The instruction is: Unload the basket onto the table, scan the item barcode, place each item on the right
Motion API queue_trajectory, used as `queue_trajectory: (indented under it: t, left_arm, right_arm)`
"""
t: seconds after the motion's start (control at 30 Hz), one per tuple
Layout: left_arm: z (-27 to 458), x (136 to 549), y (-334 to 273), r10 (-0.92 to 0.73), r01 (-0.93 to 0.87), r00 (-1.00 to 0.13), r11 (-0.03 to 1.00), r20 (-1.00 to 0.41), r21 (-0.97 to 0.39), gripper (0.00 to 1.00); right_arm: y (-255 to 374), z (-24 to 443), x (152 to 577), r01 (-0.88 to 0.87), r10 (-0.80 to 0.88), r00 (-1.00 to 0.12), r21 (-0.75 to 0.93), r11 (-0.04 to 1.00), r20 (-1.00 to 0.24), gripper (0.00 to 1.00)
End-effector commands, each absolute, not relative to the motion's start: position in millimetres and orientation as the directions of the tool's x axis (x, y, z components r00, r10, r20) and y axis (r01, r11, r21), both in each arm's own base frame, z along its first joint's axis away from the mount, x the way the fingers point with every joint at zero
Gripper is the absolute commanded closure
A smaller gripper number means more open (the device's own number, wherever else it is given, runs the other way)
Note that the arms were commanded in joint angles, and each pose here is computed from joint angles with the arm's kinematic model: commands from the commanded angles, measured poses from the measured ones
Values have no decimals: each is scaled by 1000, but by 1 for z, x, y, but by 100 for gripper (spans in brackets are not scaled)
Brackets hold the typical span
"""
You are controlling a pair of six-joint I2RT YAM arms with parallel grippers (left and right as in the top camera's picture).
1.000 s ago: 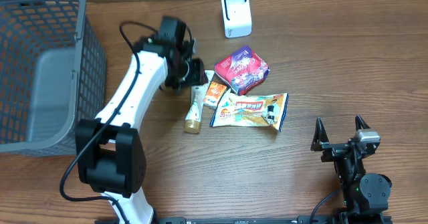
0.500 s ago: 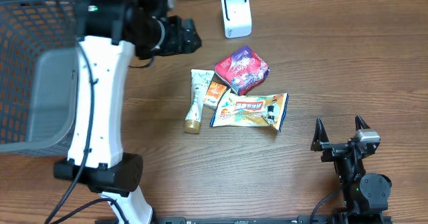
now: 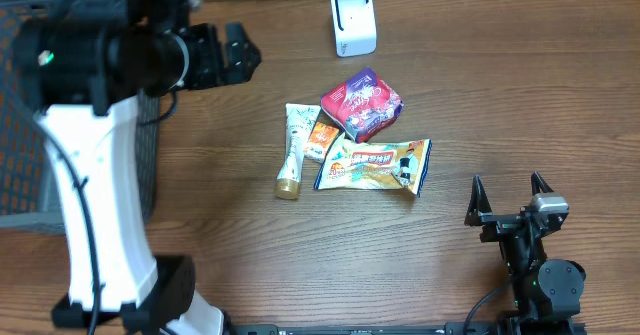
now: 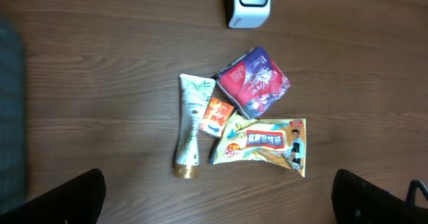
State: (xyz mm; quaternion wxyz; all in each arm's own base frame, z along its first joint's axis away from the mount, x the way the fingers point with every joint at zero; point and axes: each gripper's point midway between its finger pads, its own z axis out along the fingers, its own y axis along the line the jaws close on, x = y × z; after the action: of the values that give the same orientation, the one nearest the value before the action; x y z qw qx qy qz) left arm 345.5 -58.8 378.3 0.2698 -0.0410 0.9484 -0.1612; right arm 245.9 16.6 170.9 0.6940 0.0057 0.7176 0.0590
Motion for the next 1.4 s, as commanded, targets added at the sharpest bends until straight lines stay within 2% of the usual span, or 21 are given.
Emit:
queue_trajectory:
  t: [0.0,0.5,0.6,0.7,1.07,1.2,1.37]
  left_arm:
    - [392,325,-40,-162,-10,-819,963,-551,-269,0]
    - [384,265,-14,-230,-130,-805,968,-546,-217,0]
    - [383,250,3,-252,-199,-785,968,-566,-156,0]
    - [383,241,22,-327,-313,-747,941,-579,-128,0]
    - [387,225,83,-524,-547,-616,822,-588,-159,0]
    - [381,228,94,-594,-583,-590,782,-547,-222,0]
    - [370,233,105,-629,-617,-593,756,-502,-219,0]
  right_arm:
    - [14,170,246,-62,84,-30,85,994,-996,0]
    - [14,170,246,-62,84,-30,85,994,-996,0]
    - [14,170,246,-62,84,-30,85,994,-996,0]
    - [14,170,246,-62,84,-30,85,994,-996,0]
    - [14,170,246,-62,84,-30,85,994,-996,0]
    - [14,170,246,-62,84,-30,85,994,-996,0]
    - [14,170,246,-62,84,-30,85,994,-996,0]
